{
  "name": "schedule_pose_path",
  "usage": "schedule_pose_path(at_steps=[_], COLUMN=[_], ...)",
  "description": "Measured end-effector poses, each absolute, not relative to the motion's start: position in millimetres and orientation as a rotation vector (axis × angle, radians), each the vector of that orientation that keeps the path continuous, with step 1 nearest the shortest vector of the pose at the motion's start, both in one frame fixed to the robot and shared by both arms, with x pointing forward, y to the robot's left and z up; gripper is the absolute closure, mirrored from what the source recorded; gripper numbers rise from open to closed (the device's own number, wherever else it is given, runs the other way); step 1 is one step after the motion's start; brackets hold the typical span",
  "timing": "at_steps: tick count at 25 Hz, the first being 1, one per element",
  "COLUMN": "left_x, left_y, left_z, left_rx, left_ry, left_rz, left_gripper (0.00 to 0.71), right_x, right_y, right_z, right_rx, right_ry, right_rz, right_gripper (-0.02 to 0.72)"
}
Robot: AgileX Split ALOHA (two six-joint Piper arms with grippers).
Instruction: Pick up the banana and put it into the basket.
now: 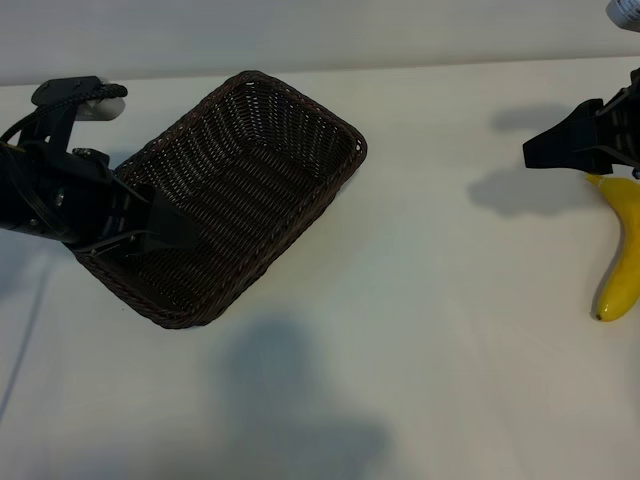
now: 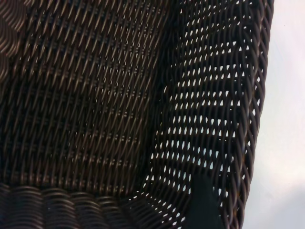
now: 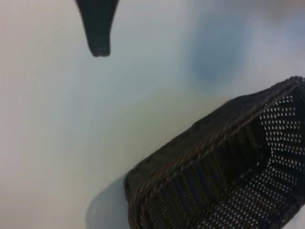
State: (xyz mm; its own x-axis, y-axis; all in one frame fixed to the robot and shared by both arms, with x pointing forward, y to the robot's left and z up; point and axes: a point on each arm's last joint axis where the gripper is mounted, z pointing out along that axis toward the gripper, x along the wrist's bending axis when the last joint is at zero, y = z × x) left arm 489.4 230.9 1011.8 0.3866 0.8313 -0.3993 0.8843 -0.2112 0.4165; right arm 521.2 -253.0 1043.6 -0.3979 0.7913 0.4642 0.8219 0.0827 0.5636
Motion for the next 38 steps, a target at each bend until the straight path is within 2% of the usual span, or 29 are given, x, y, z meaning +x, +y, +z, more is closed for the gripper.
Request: schedule_pose_path(at_steps=[30, 33, 38], left_x=[492.6, 492.7, 494.3], left_y=[232.0, 232.1, 233.2], left_z=[1012.2, 1012.2, 1012.1], left_rx=[2.038, 1.974, 1.752], left_ry=[1.483, 1.571, 1.826], left_rz=[-0.076, -0.109, -0.186], left_gripper=[0.163, 0.163, 0.163], right_x=[521.8, 521.7, 521.7], right_y=[-253.3, -253.4, -253.3], right_z=[1043.7, 1043.6, 1043.6], right_rx=[-1.708, -1.708, -1.708], right_ry=[-2.284, -2.285, -2.285], right_rz=[-1.237, -1.236, -1.236], right_gripper=[0.201, 0.201, 0.201])
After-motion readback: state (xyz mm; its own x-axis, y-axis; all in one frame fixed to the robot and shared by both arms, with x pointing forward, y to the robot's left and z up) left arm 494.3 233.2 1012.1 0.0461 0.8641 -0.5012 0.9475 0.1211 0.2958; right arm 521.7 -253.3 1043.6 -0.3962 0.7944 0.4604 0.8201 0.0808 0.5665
